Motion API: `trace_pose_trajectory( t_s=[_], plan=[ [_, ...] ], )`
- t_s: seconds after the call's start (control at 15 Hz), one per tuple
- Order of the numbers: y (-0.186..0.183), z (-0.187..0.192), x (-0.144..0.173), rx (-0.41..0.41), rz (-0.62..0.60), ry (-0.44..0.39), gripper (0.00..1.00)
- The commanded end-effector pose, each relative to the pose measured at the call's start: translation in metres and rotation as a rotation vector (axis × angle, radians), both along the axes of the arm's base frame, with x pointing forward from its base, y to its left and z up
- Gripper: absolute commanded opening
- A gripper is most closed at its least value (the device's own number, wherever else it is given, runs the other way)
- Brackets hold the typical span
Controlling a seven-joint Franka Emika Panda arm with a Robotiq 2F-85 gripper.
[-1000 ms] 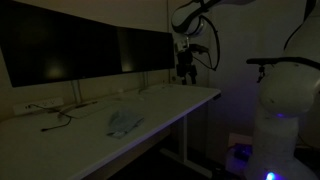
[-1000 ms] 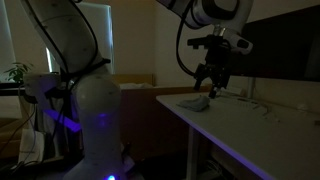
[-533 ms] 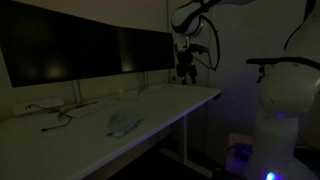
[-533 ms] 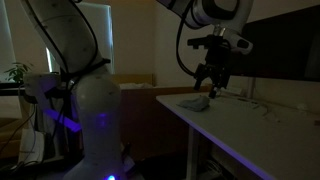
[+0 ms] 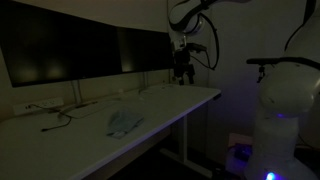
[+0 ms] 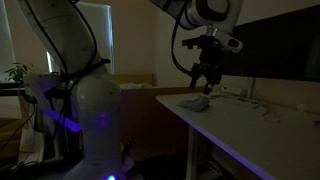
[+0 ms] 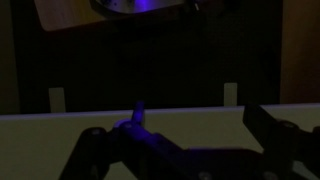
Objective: Wipe the table using the blue cloth
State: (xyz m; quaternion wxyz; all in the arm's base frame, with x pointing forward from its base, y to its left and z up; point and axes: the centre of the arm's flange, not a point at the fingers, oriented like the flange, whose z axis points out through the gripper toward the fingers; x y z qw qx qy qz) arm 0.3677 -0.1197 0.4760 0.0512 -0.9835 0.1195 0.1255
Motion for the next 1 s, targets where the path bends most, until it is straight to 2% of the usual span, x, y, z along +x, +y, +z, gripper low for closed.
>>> trace_pose_trajectory(
  t_s=[0.0, 0.2, 0.47, 0.8, 0.93],
  plan=[
    [0.068, 0.006, -0.007, -0.043, -0.001, -0.046, 1.00],
    [0.121, 0.016, 0.001, -0.095, 0.015, -0.108, 1.00],
    [0.187, 0.023, 0.024, -0.157, 0.018, -0.245, 1.00],
    [0.242, 0.018, 0.059, -0.225, -0.020, -0.485, 1.00],
    [0.258, 0.006, 0.078, -0.227, -0.009, -0.518, 1.00]
  ],
)
